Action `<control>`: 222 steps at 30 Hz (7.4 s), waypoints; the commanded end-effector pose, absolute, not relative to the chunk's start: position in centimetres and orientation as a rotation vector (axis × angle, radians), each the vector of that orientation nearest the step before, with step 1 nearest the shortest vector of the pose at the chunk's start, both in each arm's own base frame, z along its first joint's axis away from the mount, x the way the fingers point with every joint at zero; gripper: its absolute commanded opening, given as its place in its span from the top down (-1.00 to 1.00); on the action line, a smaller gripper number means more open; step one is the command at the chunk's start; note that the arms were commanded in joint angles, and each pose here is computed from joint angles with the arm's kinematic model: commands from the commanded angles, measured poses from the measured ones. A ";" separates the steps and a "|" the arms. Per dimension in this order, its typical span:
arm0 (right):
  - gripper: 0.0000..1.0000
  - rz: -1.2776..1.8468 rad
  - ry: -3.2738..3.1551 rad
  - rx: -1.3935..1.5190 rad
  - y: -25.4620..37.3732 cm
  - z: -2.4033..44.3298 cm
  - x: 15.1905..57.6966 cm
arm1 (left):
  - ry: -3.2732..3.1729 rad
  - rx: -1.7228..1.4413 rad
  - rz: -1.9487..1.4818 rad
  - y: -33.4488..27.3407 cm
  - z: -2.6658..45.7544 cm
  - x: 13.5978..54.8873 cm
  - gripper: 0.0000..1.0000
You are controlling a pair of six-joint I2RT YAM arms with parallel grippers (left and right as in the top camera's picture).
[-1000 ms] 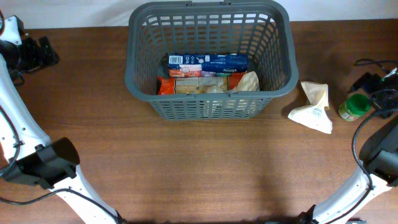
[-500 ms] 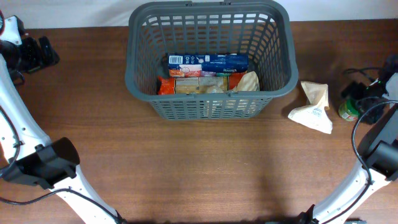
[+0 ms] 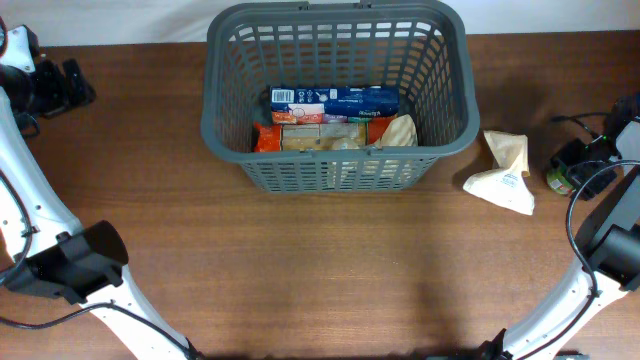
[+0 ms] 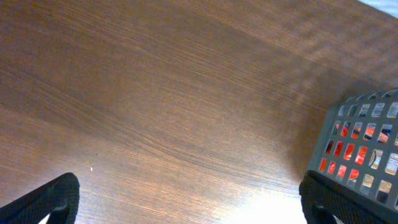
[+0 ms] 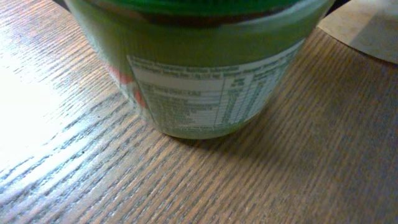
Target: Pack container
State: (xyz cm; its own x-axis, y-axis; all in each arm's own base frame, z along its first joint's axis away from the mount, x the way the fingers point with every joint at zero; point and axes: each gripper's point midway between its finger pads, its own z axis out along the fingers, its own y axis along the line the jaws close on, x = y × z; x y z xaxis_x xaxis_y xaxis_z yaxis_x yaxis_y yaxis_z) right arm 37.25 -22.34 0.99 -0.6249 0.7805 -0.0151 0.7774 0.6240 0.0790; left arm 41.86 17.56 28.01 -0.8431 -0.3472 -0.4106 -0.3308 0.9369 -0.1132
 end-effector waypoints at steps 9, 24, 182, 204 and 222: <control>0.57 0.085 2.753 1.301 -22.4 9.4 38.2 | 2.654 -0.506 -0.067 17.5 28.0 41.9 -0.98; 0.92 0.280 2.205 0.153 2.5 44.0 41.8 | 2.654 -0.506 -0.067 17.5 28.0 41.9 -0.99; -0.98 0.099 1.834 0.017 0.0 49.1 11.5 | 2.654 -0.506 -0.067 17.5 28.0 41.9 -0.99; -0.97 0.083 1.449 0.076 -0.4 31.4 21.0 | 2.654 -0.506 -0.067 17.5 28.0 41.9 -0.99; -0.97 0.082 1.727 0.128 -1.1 16.5 23.4 | 2.654 -0.506 -0.067 17.5 28.0 41.9 -0.99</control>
State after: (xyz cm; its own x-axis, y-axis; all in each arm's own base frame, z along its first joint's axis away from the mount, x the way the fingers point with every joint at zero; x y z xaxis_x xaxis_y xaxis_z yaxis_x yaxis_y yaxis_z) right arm 23.49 -1.07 17.32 -0.1344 0.1215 -0.9835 0.0348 0.9924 0.1179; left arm 41.84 17.49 28.00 -0.8428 -0.3509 -0.4082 -0.3326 0.9357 -0.1176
